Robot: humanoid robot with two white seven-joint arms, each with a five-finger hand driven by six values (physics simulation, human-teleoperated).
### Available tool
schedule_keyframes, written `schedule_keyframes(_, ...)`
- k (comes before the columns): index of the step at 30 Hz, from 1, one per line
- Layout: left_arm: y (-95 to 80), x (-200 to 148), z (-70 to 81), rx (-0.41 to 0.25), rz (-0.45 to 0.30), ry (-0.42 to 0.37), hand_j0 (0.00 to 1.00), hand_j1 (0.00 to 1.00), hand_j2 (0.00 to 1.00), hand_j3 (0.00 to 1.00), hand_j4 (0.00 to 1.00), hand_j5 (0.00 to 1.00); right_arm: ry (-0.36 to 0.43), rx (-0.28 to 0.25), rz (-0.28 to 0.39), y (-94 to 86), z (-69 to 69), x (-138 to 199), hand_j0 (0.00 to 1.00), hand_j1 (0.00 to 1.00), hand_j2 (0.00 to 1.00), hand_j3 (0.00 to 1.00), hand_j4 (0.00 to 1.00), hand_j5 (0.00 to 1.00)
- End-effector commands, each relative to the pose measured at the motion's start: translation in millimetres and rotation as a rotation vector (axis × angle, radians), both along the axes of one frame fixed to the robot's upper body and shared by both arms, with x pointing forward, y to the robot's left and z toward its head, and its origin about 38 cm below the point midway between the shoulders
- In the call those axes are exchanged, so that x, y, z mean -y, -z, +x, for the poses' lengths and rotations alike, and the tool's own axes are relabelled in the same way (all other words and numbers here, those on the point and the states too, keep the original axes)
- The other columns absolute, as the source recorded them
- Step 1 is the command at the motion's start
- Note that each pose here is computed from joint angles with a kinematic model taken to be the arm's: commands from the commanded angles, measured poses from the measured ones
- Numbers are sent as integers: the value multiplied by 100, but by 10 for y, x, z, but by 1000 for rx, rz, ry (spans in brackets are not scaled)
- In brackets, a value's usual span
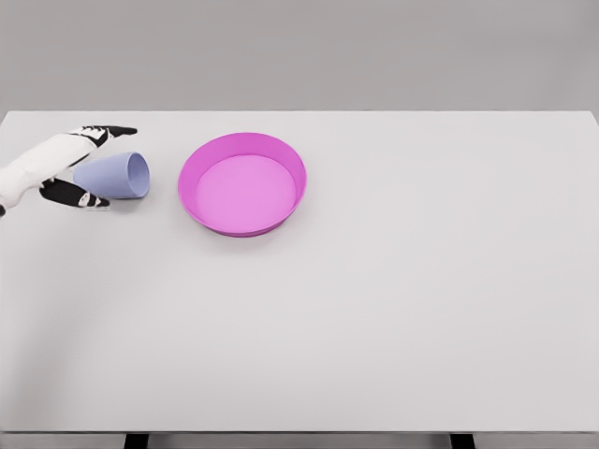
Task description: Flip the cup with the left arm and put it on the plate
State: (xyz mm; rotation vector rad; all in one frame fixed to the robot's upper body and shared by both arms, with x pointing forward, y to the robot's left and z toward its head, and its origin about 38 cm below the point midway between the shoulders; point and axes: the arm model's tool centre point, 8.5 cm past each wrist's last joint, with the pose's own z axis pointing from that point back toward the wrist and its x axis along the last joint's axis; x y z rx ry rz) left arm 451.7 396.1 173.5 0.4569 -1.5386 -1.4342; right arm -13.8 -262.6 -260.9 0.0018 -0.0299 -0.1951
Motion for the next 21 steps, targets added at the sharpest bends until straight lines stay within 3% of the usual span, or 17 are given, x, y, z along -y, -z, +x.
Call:
schedule_keyframes(1,120,15,29,-26,0,-15,100,100,100,100,100,100,1,0,0,0,0,0,100,100,100,100,100,100)
schedule_keyframes(11,308,66,111,-68,14,-37,100,100,100,100,100,100,1,0,0,0,0,0,100,100,100,100,100,100)
schedule_keyframes(21,301,11,128,-71,11,-53,99,99,99,99,99,99,-1,0,0,0,0,0,100,100,100,100,100,100)
